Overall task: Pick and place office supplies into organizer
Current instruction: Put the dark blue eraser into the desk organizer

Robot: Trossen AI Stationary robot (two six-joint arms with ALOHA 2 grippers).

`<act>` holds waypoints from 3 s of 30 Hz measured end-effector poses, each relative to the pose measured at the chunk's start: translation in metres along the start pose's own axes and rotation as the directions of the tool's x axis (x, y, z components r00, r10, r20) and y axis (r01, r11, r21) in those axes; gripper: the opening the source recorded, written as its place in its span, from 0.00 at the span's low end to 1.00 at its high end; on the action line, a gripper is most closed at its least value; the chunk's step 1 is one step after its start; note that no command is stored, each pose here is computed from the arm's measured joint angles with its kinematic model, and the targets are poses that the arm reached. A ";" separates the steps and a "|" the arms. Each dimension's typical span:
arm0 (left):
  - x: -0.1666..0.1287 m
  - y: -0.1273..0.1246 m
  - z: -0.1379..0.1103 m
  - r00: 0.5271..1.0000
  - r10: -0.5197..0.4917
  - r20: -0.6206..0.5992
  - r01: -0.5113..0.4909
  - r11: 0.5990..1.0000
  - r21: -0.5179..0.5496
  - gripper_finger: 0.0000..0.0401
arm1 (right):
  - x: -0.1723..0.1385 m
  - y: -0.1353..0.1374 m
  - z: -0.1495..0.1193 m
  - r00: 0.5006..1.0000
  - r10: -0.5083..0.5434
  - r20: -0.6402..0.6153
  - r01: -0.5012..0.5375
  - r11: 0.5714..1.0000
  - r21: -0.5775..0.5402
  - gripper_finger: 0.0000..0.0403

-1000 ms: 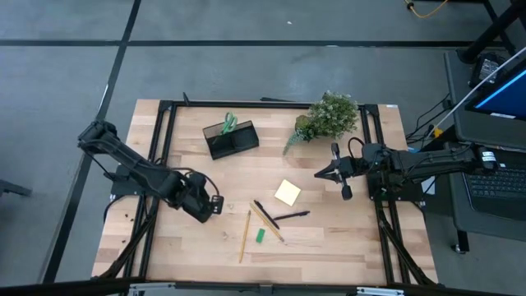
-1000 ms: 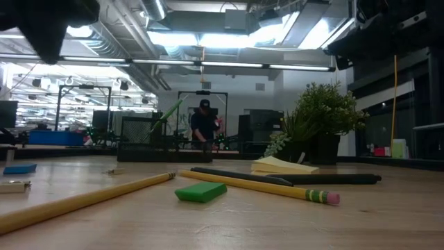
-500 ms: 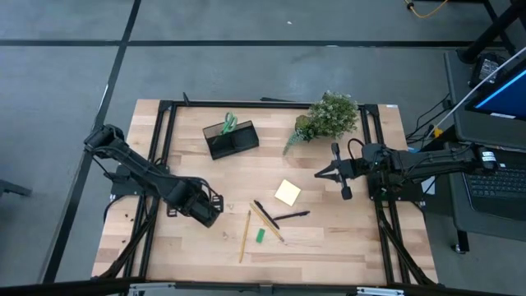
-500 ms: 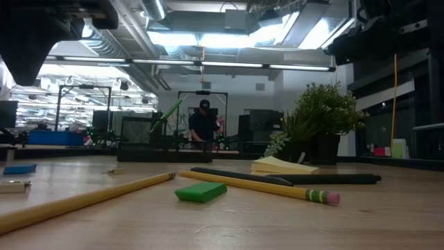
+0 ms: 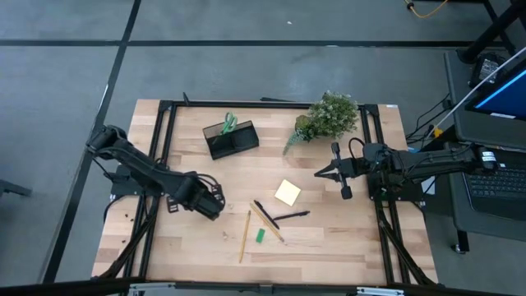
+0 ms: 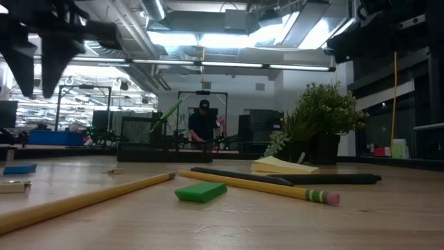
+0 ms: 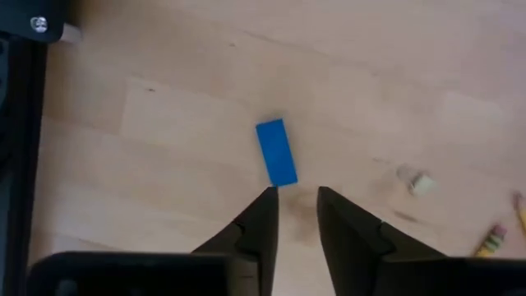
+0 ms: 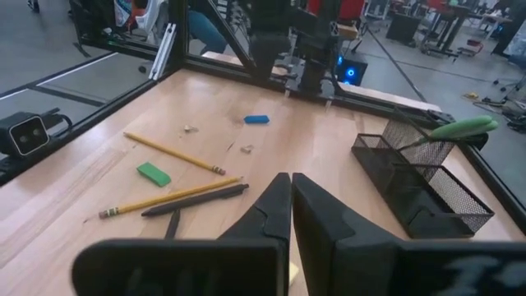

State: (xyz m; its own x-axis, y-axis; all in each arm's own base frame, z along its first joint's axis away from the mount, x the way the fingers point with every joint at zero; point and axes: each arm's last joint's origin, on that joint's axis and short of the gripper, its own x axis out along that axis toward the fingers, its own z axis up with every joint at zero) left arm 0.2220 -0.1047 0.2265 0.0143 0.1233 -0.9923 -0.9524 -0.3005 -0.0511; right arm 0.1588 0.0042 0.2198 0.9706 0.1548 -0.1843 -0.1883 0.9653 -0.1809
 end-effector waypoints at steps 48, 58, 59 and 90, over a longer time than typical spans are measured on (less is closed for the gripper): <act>0.076 -0.005 0.005 0.996 0.074 -0.052 -0.081 0.985 -0.150 0.38 | 0.000 0.001 -0.001 1.000 0.029 0.000 -0.028 0.998 0.051 0.04; 0.085 -0.005 0.008 0.994 0.055 -0.091 -0.070 0.983 -0.171 0.38 | 0.000 0.001 -0.001 1.000 0.030 -0.006 -0.030 0.998 0.049 0.04; 0.085 -0.005 0.008 0.994 0.060 -0.092 -0.075 0.982 -0.173 0.38 | 0.000 0.001 -0.001 1.000 0.030 -0.006 -0.030 0.998 0.048 0.04; 0.086 -0.004 0.006 0.990 0.081 -0.116 -0.099 0.982 -0.161 0.38 | 0.000 0.001 -0.001 0.999 0.030 -0.009 -0.030 0.998 0.048 0.04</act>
State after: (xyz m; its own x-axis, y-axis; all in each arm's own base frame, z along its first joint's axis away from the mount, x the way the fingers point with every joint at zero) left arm 0.2255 -0.0870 0.1424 -0.0277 -0.0117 -0.9995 -0.8879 -0.4591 0.0299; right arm 0.1584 0.0050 0.2182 0.9630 0.1821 -0.1986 -0.2098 0.9693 -0.1285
